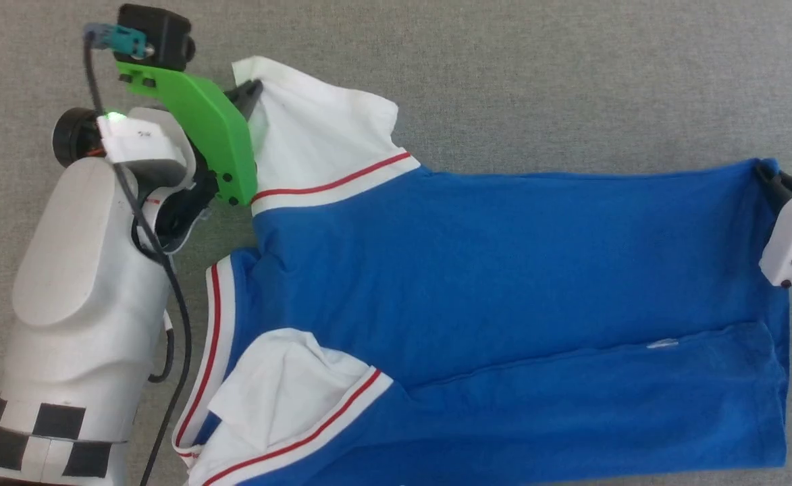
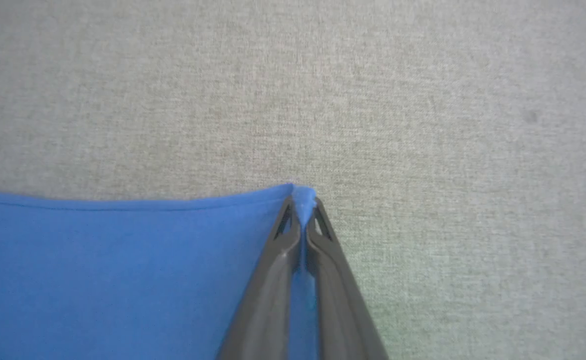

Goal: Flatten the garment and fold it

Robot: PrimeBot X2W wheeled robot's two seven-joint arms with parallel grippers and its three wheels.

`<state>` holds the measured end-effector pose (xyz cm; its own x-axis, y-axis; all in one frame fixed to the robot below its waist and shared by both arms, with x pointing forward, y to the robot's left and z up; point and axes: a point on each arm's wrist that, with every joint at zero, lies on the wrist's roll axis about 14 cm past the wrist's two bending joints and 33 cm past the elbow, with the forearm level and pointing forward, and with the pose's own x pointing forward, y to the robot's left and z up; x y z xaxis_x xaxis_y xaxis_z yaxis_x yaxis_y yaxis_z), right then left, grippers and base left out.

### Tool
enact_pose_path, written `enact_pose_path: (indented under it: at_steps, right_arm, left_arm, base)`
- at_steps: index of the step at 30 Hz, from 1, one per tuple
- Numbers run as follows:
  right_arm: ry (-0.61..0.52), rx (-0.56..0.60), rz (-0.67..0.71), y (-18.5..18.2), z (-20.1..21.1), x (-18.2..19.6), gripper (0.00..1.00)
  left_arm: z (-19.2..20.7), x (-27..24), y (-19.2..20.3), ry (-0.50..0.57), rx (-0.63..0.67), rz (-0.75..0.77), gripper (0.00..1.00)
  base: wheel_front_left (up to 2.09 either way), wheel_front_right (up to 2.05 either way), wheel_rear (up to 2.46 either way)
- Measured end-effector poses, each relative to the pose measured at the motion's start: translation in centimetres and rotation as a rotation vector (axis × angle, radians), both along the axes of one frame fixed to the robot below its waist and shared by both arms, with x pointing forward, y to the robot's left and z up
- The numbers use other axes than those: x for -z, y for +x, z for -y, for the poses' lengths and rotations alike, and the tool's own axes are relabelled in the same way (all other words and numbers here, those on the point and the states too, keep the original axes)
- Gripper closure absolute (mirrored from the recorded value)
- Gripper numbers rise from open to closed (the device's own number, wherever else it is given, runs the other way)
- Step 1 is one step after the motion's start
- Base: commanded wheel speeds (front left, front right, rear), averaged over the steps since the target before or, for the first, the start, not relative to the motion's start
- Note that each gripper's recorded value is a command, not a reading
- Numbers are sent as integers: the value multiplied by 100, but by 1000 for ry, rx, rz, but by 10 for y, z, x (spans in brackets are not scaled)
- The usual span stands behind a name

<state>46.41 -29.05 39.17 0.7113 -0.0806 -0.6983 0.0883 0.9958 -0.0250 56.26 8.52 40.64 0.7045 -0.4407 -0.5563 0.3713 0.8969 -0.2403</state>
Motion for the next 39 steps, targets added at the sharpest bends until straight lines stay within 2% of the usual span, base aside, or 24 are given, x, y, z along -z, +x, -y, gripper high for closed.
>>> enact_pose_path:
  at_steps: [7, 8, 10, 18, 26, 32, 39]
  right_arm:
    - [-2, -2, 106, 2, 0, -26, 100]
    - [11, 6, 134, -7, 0, -34, 100]
    - [18, 12, 159, -16, -1, -40, 100]
    - [58, 67, 241, -62, 1, -64, 100]
    - [150, 124, 241, -110, -15, -63, 100]
    - [185, 165, 238, -137, -16, -65, 100]
    - [198, 212, 150, -175, -10, -51, 100]
  left_arm:
    - [3, -41, 2, -63, -6, 177, 100]
    - [1, -55, -11, -80, 2, 248, 100]
    - [-1, -65, -24, -92, 9, 297, 100]
    - [-6, -100, -92, -186, -25, 391, 100]
    - [-23, -91, -170, -220, -113, 278, 100]
    - [-37, -85, -218, -319, -221, 140, 100]
    - [-45, -67, -264, -345, -274, -15, 100]
  base:
    - [0, 0, 0]
    - [0, 0, 0]
    - [0, 0, 0]
    - [0, 0, 0]
    - [0, 0, 0]
    - [0, 0, 0]
    - [0, 0, 0]
